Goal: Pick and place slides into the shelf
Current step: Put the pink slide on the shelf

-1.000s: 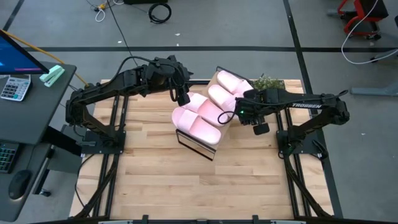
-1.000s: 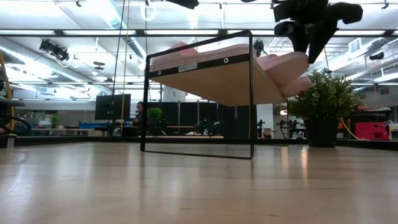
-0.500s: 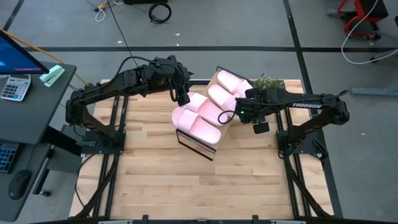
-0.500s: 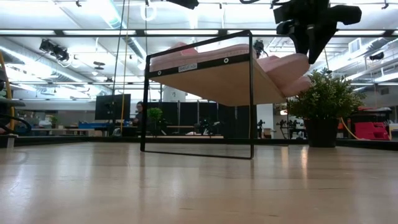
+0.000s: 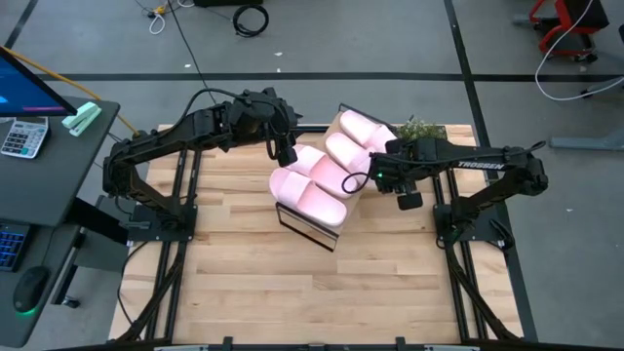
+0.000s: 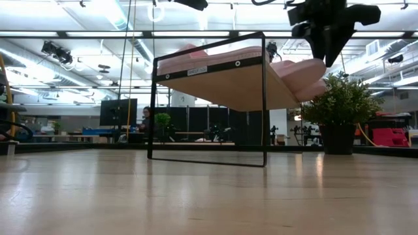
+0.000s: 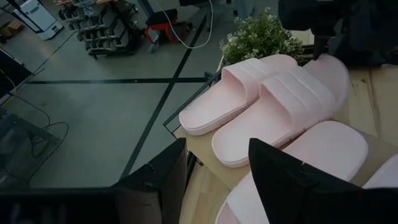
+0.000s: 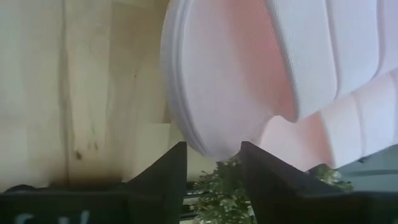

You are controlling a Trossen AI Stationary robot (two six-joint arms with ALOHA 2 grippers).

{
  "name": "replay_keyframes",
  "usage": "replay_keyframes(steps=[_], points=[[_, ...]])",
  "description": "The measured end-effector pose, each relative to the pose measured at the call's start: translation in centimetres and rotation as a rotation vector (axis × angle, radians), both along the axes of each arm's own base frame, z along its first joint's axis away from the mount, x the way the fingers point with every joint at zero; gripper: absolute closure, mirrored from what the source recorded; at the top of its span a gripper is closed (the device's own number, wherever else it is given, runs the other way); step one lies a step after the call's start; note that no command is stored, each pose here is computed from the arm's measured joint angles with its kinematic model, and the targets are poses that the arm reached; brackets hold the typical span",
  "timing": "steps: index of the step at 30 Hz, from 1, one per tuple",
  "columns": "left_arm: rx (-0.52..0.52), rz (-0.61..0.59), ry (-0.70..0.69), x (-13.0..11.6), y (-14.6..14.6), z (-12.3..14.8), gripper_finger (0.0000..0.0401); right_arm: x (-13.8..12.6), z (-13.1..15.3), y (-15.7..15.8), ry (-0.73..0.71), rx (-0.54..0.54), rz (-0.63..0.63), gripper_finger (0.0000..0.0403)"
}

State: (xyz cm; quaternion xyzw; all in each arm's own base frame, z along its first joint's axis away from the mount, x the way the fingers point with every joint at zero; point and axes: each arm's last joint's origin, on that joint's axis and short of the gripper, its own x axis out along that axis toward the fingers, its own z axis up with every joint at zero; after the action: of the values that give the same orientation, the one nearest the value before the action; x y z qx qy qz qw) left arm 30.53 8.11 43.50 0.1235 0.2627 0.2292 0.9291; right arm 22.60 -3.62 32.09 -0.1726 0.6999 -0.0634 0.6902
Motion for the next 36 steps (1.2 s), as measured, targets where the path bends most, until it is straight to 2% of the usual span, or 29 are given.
replay_keyframes(steps=[14, 22, 24, 27, 31, 36], points=[[-0.02, -0.038, 0.002, 0.0, -0.1, -0.1, 0.0224, -0.2, 0.2, 0.0, 0.014, -0.016, -0.002, 0.0187], [-0.02, -0.037, 0.002, 0.0, -0.1, -0.1, 0.0219, -0.6, 3.5, -0.4, -0.044, -0.095, -0.032, 0.0165], [-0.02, -0.036, 0.002, 0.0, -0.1, -0.1, 0.0219, -0.6, 4.4, -0.7, -0.111, -0.067, -0.111, 0.0167], [-0.02, -0.036, 0.003, 0.0, -0.1, -0.1, 0.0222, -0.9, 5.1, -1.2, -0.207, 0.067, -0.291, 0.0178], [-0.023, -0.036, 0.013, 0.0, -0.1, -0.2, 0.0224, -1.9, 5.5, -1.6, -0.298, 0.193, -0.539, 0.02], [-0.05, -0.024, 0.035, -0.2, -0.1, -0.5, 0.022, -4.6, 5.0, -0.9, -0.361, 0.245, -0.751, 0.0231]])
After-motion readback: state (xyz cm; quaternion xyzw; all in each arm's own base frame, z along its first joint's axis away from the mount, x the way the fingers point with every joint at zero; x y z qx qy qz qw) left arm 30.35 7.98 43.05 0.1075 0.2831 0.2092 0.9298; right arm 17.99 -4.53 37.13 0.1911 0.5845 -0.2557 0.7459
